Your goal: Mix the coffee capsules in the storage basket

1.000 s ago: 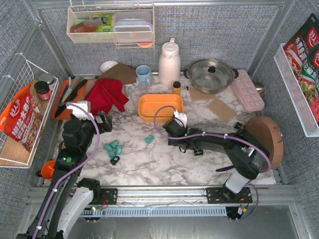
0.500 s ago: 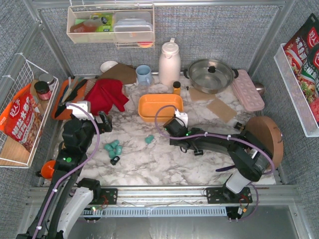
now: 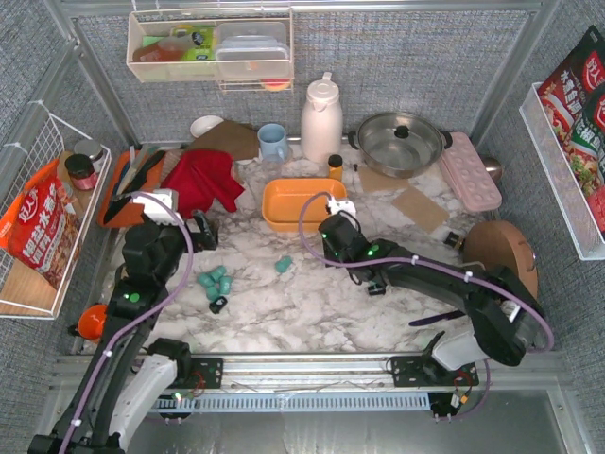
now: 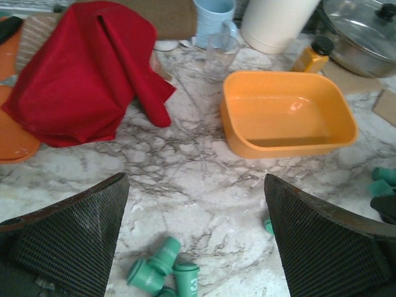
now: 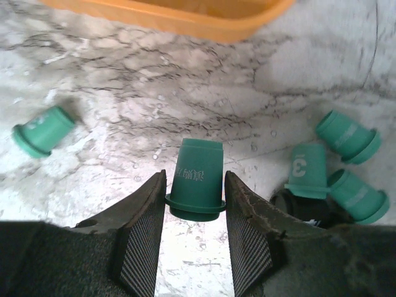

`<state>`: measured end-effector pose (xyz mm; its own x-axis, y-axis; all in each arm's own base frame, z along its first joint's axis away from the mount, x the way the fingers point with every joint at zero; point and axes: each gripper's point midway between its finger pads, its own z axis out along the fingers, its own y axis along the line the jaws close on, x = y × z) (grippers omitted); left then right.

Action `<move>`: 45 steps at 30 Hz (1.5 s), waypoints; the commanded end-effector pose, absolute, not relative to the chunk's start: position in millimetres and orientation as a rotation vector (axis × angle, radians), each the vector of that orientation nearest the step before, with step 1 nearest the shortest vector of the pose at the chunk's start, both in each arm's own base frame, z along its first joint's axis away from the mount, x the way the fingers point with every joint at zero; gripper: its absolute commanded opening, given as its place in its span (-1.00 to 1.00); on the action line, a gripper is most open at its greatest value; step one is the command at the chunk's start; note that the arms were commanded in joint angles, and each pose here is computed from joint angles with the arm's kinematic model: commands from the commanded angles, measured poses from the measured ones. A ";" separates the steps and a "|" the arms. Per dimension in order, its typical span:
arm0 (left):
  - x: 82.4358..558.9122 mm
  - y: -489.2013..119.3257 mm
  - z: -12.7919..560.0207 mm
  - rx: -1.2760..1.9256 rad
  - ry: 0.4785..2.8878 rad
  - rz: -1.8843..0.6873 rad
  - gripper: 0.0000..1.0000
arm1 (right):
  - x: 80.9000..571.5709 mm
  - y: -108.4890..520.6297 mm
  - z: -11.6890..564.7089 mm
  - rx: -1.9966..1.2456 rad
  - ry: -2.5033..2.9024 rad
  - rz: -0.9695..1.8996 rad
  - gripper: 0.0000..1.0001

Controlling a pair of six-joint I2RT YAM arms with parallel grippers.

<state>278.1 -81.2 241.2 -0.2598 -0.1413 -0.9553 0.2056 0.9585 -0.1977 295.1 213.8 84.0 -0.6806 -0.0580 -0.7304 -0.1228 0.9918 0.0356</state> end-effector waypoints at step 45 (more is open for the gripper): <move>239.6 -329.2 189.2 1.464 0.779 -0.335 0.48 | 220.2 270.0 239.3 -1.248 1.679 0.733 -0.47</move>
